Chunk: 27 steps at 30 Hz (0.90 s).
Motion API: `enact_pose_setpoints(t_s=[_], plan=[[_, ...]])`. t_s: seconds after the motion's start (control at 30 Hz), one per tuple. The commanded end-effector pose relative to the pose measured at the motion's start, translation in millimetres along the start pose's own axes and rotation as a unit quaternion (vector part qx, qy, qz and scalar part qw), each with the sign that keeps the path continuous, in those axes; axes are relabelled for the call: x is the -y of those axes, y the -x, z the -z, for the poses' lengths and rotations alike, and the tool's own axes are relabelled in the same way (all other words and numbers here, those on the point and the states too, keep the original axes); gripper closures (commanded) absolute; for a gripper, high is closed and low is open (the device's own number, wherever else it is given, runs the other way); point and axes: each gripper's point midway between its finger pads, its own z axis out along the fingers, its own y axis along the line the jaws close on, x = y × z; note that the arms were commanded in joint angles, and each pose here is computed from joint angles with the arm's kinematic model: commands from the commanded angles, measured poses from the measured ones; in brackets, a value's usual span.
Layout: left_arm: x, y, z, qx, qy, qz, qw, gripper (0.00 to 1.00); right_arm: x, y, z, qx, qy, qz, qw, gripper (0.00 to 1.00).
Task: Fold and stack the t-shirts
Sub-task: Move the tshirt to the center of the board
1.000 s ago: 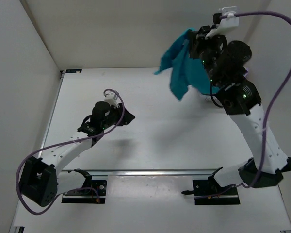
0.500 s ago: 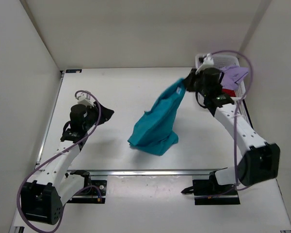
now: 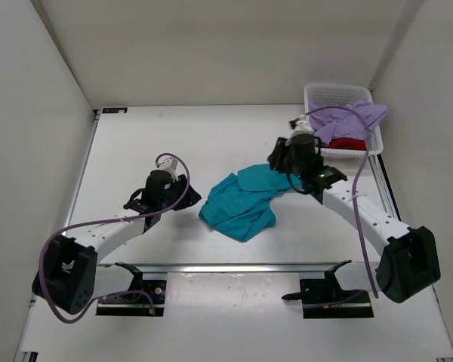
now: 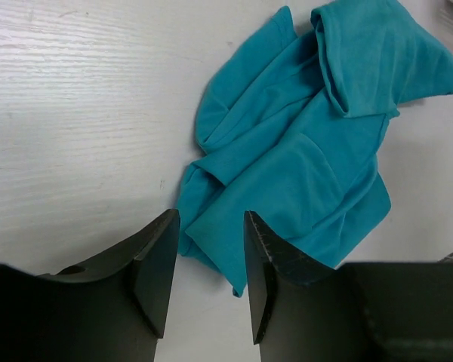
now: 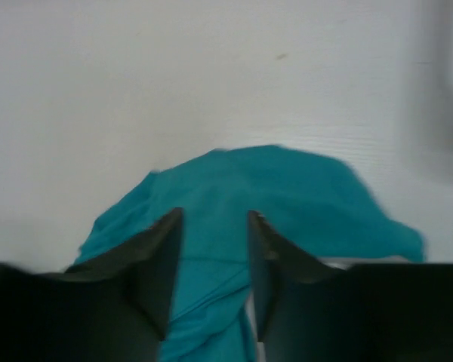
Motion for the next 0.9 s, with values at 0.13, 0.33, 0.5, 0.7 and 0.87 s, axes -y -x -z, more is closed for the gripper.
enact_pose_setpoints(t_s=[0.13,0.33,0.5,0.7,0.87], plan=[[-11,18,8,0.040,0.006,0.012,0.999,0.48,-120,-107,29,-0.095,0.163,0.063,0.980,0.87],[-24,3,8,0.025,0.013,0.025,0.999,0.49,-195,-181,41,-0.150,0.215,0.187,0.946,0.71],[-37,-2,17,0.031,0.018,0.037,0.999,0.48,-216,-219,46,-0.156,0.209,0.275,0.925,0.60],[-39,-4,22,0.033,0.016,0.041,0.998,0.49,-198,-229,26,-0.157,0.146,0.317,0.924,0.59],[-39,-8,21,0.030,0.015,0.042,0.999,0.50,-191,-249,15,-0.187,0.143,0.319,0.918,0.59]])
